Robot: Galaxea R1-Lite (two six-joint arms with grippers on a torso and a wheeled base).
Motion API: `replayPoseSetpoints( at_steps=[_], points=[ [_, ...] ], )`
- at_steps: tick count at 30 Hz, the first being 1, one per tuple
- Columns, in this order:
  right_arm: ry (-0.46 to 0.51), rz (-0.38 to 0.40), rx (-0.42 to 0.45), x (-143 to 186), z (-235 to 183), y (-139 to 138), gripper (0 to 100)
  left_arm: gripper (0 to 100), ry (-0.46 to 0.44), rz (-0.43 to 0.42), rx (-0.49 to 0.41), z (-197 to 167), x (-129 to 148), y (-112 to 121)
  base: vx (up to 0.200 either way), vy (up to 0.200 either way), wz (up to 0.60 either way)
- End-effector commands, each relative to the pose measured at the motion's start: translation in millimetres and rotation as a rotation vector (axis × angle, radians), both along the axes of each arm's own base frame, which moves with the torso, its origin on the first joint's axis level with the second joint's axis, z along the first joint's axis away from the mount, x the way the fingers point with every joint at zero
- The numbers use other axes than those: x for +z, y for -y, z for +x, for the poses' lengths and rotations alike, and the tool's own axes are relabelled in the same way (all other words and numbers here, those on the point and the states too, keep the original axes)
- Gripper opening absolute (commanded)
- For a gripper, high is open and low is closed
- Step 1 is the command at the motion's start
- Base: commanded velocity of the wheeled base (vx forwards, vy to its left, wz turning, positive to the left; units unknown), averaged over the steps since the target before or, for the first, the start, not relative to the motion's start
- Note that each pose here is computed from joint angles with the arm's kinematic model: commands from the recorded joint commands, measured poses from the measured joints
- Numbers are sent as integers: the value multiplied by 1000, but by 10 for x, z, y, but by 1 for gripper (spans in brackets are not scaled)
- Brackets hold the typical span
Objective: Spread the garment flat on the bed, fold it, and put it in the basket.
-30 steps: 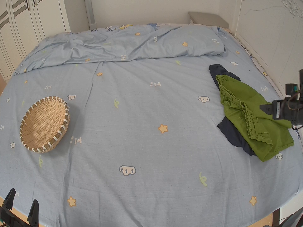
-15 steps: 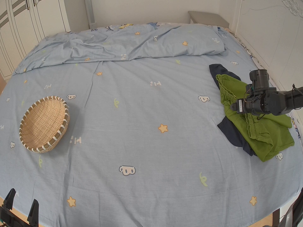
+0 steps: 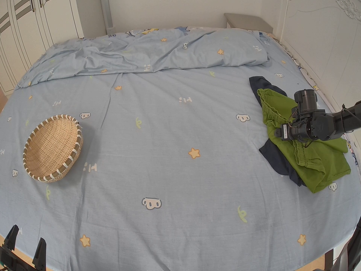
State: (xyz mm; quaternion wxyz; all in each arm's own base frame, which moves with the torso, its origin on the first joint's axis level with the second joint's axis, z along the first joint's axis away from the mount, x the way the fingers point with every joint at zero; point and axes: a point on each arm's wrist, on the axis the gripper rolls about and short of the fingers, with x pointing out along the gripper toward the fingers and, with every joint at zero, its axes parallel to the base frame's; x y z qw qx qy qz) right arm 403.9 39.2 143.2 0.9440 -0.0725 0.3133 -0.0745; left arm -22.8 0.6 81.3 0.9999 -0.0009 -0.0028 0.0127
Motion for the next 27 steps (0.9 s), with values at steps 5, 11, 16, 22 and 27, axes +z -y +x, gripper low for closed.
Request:
replayPoseSetpoints(
  at_steps=[5, 11, 16, 22, 27],
  points=[
    [54, 44, -18, 178, -38, 38, 100, 100, 1, -1, 1, 0, -52, 0, 0, 0, 0],
    [57, 49, -41, 173, -19, 111, 0, 100, 1, 0, 1, 0, -52, 0, 0, 0, 0],
    [56, 49, -44, 157, -9, 122, 0, 100, -1, -1, 1, 0, -54, 0, 0, 0, 0],
    [51, 44, -40, 150, -7, 122, 0, 100, 1, -1, 1, 0, -52, 0, 0, 0, 0],
    [47, 67, -3, 220, -59, 46, 0, 100, 1, -1, 1, 0, -52, 0, 0, 0, 0]
  ],
)
